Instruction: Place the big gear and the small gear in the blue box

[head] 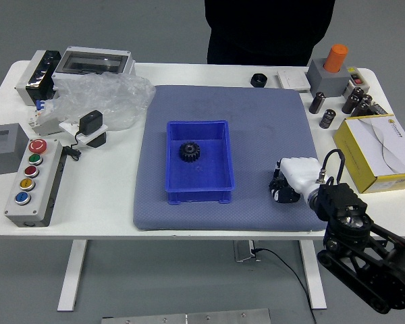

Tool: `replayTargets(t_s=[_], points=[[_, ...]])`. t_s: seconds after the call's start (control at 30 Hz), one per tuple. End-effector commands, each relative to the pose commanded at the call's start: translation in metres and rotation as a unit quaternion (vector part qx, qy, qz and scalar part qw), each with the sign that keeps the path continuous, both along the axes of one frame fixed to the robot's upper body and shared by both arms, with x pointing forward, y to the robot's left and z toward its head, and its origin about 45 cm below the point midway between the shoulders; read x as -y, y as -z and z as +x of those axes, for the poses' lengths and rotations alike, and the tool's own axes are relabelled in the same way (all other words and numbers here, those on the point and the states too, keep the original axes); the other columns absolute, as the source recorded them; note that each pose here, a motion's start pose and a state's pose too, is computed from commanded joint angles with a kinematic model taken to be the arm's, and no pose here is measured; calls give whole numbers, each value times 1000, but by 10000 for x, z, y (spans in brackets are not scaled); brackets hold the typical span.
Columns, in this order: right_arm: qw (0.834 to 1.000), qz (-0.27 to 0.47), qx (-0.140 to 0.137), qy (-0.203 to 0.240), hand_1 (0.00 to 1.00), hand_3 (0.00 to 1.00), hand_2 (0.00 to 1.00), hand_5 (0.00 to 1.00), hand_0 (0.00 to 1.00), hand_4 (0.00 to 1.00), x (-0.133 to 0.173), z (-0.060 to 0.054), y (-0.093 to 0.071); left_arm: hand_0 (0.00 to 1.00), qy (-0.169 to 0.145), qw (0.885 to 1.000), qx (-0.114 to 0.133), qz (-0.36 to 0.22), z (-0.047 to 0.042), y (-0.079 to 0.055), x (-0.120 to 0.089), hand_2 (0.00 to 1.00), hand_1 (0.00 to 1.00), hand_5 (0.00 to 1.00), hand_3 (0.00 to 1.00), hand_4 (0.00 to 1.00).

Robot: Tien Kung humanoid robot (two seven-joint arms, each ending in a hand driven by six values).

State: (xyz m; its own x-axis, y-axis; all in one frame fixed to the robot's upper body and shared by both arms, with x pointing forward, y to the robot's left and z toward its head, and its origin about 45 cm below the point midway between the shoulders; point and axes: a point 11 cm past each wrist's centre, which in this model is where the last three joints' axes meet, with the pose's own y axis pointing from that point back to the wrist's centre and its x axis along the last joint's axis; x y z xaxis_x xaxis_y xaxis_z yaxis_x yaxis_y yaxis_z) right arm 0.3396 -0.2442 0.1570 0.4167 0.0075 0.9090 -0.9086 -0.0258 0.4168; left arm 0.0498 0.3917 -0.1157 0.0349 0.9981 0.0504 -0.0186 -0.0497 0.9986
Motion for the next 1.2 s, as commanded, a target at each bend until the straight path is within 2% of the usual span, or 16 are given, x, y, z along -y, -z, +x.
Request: replayTargets(t_s=[0.63, 1.0, 1.2], points=[[999, 2, 33, -4, 398, 441, 441, 345, 592, 552, -3, 131, -256, 827, -1, 1000, 2, 2, 16, -8, -22, 800, 792, 246, 837, 630], [997, -4, 71, -18, 396, 432, 439, 346, 593, 552, -90, 327, -602, 828, -2, 1000, 4, 4, 42, -19, -49, 800, 792, 245, 838, 630], [995, 2, 94, -40, 397, 426, 436, 346, 593, 552, -305, 429, -809, 828, -2, 1000, 5, 6, 45, -27, -73, 800, 793, 242, 837, 630]])
